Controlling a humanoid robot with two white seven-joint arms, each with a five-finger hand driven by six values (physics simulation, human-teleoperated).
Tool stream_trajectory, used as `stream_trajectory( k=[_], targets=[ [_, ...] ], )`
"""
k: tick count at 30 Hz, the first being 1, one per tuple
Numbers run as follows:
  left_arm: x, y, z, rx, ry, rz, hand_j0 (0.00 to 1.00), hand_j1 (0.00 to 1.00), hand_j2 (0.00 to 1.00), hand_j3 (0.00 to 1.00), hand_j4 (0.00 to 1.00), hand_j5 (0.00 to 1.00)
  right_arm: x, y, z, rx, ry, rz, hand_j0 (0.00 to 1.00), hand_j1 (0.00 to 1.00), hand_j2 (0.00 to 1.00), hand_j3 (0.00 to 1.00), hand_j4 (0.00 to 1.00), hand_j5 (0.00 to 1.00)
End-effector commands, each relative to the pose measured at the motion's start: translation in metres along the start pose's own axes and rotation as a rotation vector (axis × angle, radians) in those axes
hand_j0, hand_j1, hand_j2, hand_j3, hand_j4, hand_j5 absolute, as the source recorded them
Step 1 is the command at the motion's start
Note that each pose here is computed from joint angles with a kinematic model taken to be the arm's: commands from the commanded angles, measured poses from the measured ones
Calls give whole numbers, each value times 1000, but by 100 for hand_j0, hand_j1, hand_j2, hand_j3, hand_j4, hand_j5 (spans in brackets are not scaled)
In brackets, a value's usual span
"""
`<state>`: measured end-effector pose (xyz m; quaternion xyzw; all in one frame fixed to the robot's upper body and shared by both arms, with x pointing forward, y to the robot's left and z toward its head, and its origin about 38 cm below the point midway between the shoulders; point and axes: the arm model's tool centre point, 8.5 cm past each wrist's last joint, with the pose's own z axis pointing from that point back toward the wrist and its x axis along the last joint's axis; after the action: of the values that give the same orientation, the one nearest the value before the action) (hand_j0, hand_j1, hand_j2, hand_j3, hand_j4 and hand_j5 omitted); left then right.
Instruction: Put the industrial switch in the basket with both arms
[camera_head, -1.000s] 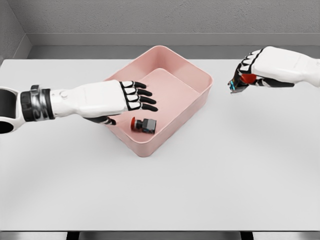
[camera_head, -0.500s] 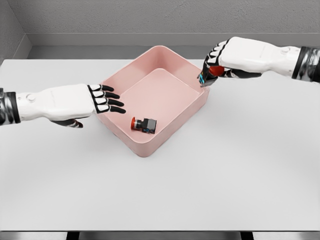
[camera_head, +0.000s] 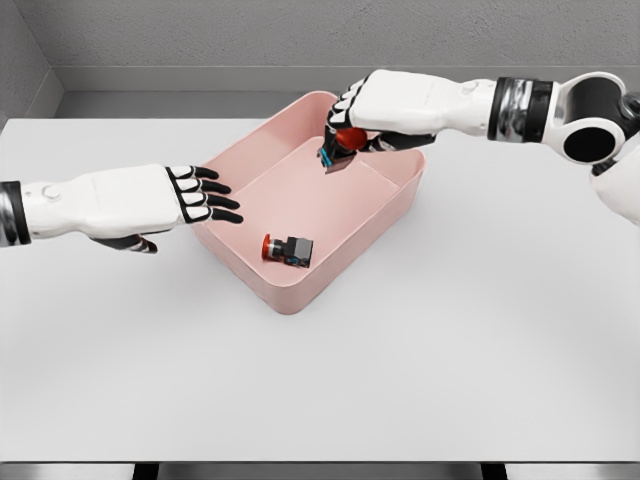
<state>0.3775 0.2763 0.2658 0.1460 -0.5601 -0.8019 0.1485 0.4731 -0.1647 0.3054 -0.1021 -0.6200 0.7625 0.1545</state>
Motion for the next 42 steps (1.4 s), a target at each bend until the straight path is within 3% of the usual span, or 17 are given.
stream_trajectory(
  k=[1,10,12,13,14,15,26,33,42],
  targets=[
    [0,0,1,2,2,5,100,100,100,100,100,100,2,7,-13,6,-17,-27,51,51,51,51,51,51],
    [0,0,1,1,1,6,100,100,100,100,100,100,0,13,-42,54,-22,-12,51,51,51,51,51,51],
    [0,0,1,4,1,6,100,100,100,100,100,100,-2,13,-45,56,-14,-9,55,55,55,55,55,55],
    [0,0,1,4,1,6,100,100,100,100,100,100,-2,11,-45,55,-12,-7,62,62,62,62,62,62],
    [0,0,1,4,1,6,100,100,100,100,100,100,-6,12,-44,55,8,-20,88,88,88,88,88,88],
    [0,0,1,4,1,6,100,100,100,100,100,100,-8,12,-45,53,25,-29,100,100,100,100,100,100],
    [0,-1,1,3,2,7,100,100,100,100,100,100,-8,9,-40,59,21,-12,100,100,100,100,100,100],
    [-1,1,1,7,3,5,100,100,100,100,100,100,-39,22,30,99,147,-18,100,100,100,100,100,100],
    [0,0,1,7,3,6,100,100,100,100,100,100,-58,49,100,86,267,-115,100,100,100,100,100,100]
  ],
)
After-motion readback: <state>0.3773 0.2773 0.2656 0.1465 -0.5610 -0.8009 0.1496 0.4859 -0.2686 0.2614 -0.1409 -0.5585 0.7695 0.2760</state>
